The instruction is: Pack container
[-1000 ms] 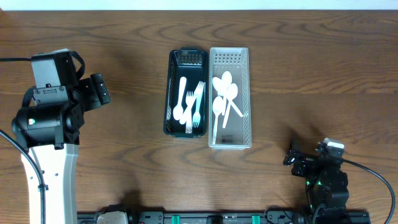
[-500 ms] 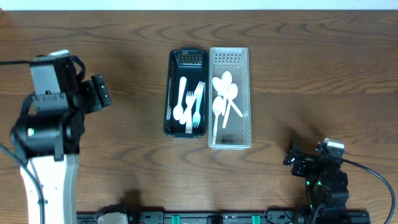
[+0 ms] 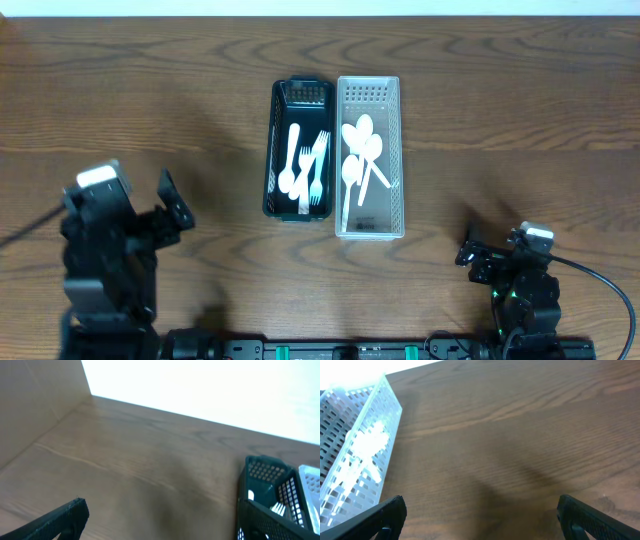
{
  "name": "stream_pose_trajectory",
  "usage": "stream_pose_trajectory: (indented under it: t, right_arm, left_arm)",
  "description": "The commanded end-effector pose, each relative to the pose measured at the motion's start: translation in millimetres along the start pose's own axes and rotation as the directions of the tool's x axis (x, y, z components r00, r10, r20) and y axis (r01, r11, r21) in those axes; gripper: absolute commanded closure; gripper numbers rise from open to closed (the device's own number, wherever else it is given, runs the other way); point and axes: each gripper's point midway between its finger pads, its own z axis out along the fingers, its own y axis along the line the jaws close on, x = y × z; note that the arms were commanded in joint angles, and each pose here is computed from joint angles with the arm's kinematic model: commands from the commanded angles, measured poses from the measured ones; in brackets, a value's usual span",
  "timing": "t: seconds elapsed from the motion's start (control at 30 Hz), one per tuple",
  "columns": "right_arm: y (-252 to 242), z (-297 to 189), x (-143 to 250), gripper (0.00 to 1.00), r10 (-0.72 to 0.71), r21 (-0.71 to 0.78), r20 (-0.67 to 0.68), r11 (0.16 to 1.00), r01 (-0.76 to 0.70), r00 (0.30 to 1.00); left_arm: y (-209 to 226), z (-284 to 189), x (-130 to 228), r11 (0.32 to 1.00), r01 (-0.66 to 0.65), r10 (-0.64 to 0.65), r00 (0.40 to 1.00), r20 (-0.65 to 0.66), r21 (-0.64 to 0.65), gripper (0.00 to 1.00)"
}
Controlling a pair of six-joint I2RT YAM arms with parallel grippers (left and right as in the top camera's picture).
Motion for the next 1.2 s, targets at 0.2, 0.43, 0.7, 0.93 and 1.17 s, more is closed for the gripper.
stream_pose_trajectory:
  t: [0.2,0.43,0.7,0.93,1.17]
  right_arm:
    - [-3,2,3,0.01,-0.002,0.012,-0.002,1.0,0.002,1.0]
    - [-3,2,3,0.01,-0.002,0.012,-0.002,1.0,0.002,1.0]
    - [-3,2,3,0.01,-0.002,0.012,-0.002,1.0,0.002,1.0]
    - [-3,2,3,0.01,-0.002,0.012,-0.002,1.0,0.002,1.0]
    - [-3,2,3,0.01,-0.002,0.012,-0.002,1.0,0.002,1.0]
  left_arm:
    - [11,34,99,0.989,0.147,-0.148,0.985,0.088,0.019,0.02]
    - [15,49,140,0.986,0.167,-0.168,0.981,0.097,0.024,0.02]
    - [16,55,157,0.986,0.165,-0.166,0.982,0.09,0.021,0.02]
    - [18,57,168,0.988,0.156,-0.156,0.986,0.055,0.008,0.02]
    - [19,58,176,0.989,0.146,-0.146,0.989,0.021,-0.004,0.02]
